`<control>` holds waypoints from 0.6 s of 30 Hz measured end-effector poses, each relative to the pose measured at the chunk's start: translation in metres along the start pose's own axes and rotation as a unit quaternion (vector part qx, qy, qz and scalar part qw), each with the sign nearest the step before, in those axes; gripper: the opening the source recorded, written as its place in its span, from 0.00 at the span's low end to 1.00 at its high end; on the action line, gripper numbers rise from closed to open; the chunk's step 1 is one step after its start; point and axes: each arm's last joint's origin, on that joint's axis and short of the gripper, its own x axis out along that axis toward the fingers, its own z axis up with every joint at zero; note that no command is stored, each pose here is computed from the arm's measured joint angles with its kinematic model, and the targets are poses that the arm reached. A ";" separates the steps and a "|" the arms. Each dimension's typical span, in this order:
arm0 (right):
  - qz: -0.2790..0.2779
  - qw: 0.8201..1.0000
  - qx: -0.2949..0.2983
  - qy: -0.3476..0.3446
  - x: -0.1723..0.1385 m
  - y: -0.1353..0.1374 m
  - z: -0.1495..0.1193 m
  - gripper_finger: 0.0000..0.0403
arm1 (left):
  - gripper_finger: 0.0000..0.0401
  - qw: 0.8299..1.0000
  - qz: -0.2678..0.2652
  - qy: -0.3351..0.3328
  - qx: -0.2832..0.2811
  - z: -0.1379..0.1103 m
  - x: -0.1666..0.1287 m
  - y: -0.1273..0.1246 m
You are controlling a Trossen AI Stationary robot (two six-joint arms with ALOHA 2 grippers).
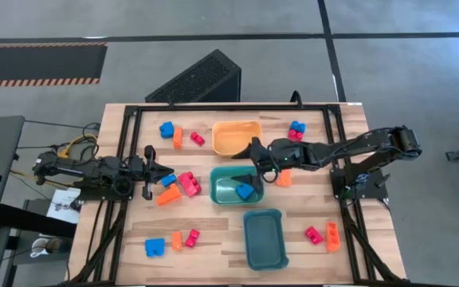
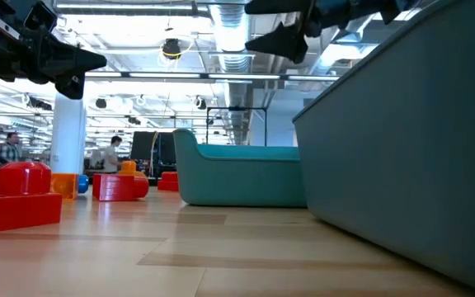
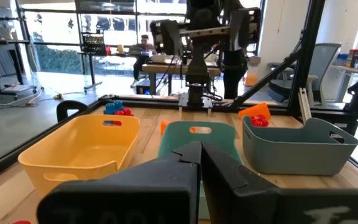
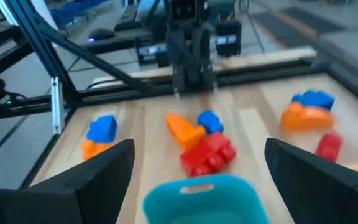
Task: Sort & place blocks by color
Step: Put the orange game piece into the orange bin
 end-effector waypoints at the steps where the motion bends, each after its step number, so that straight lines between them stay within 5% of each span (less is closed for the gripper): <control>1: -0.009 1.000 -0.007 -0.004 0.000 -0.002 0.001 0.94 | 0.00 1.000 0.000 0.000 0.000 0.000 0.000 0.000; 18: -0.063 0.996 -0.067 -0.012 -0.010 -0.034 0.003 0.94 | 0.00 1.000 0.000 0.000 0.000 0.000 0.000 0.000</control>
